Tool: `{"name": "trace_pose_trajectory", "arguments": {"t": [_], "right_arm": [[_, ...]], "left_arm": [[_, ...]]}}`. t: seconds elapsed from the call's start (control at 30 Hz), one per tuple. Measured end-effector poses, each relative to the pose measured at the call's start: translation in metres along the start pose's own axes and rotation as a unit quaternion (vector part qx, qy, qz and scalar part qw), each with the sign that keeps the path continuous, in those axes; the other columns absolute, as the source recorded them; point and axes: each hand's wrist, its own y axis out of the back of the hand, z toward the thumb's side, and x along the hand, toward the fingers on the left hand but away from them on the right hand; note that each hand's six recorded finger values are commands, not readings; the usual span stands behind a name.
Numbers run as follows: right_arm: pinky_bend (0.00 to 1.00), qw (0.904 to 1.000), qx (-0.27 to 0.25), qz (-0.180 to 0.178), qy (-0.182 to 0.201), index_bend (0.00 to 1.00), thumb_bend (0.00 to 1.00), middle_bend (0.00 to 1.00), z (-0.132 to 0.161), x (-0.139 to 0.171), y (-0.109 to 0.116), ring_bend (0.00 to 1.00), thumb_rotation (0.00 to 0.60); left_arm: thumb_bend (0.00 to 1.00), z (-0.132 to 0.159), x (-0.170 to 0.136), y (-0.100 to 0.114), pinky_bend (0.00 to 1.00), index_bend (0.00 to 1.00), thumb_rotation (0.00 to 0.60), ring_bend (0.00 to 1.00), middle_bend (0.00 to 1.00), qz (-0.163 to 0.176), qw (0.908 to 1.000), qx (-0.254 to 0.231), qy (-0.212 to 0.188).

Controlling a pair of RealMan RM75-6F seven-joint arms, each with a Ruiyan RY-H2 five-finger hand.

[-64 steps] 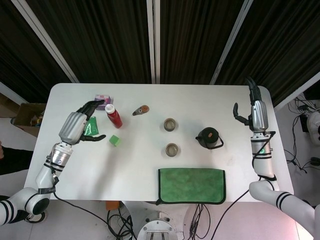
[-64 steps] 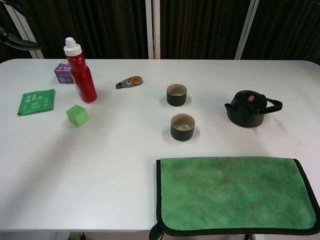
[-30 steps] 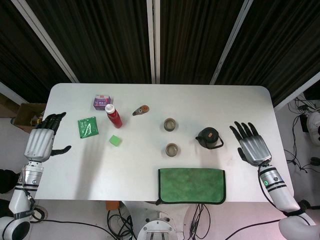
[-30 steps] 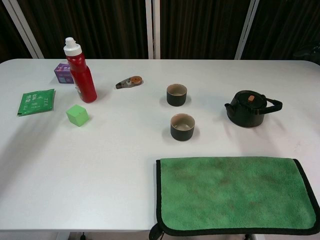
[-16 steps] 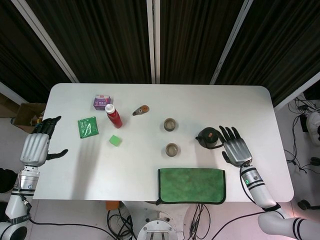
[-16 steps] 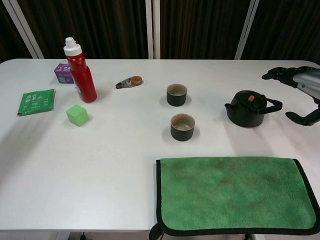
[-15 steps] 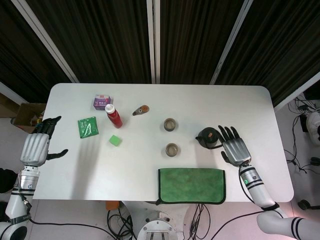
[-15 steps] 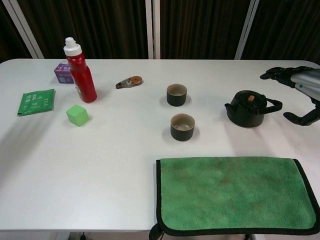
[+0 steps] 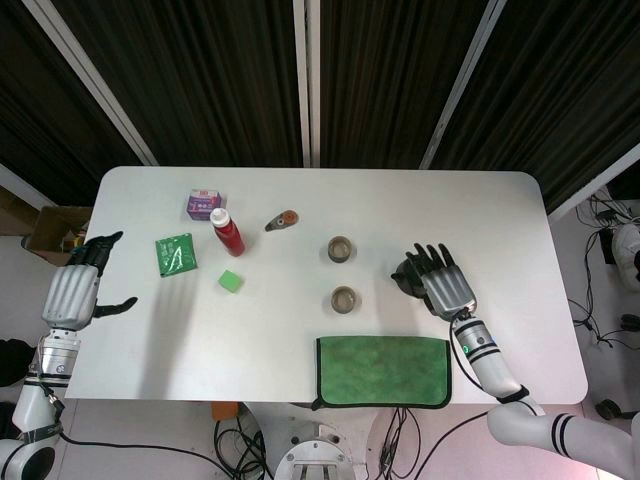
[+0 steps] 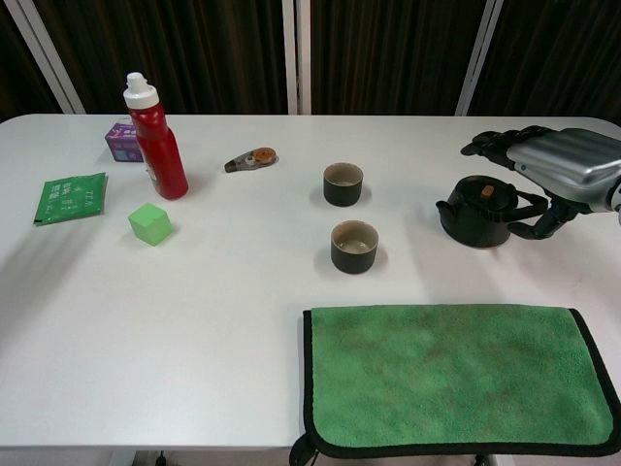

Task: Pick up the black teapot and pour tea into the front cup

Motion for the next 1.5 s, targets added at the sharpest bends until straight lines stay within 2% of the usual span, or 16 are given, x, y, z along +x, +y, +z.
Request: {"name": "trace_pose_trajectory", "arguments": {"t": [0.63, 1.2, 1.5], "right_arm": [[0.00, 0.9999, -0.006, -0.010, 0.001, 0.00, 0.29, 0.00, 0.003, -0.026, 0.029, 0.00, 0.600], [0.00, 0.9998, -0.012, 0.016, -0.010, 0.00, 0.29, 0.00, -0.003, -0.062, 0.053, 0.00, 0.600], [0.00, 0.9987, -0.020, 0.047, 0.000, 0.00, 0.29, 0.00, -0.003, -0.062, 0.050, 0.00, 0.600]], "left_arm": [[0.03, 0.001, 0.002, -0.003, 0.26, 0.09, 0.600, 0.13, 0.15, -0.009, 0.9999, -0.002, -0.008], [0.03, 0.009, 0.008, -0.009, 0.26, 0.09, 0.600, 0.13, 0.15, -0.038, 0.9991, 0.005, -0.017], [0.03, 0.012, 0.009, -0.010, 0.26, 0.09, 0.600, 0.13, 0.15, -0.041, 0.9989, 0.006, -0.023]]}}
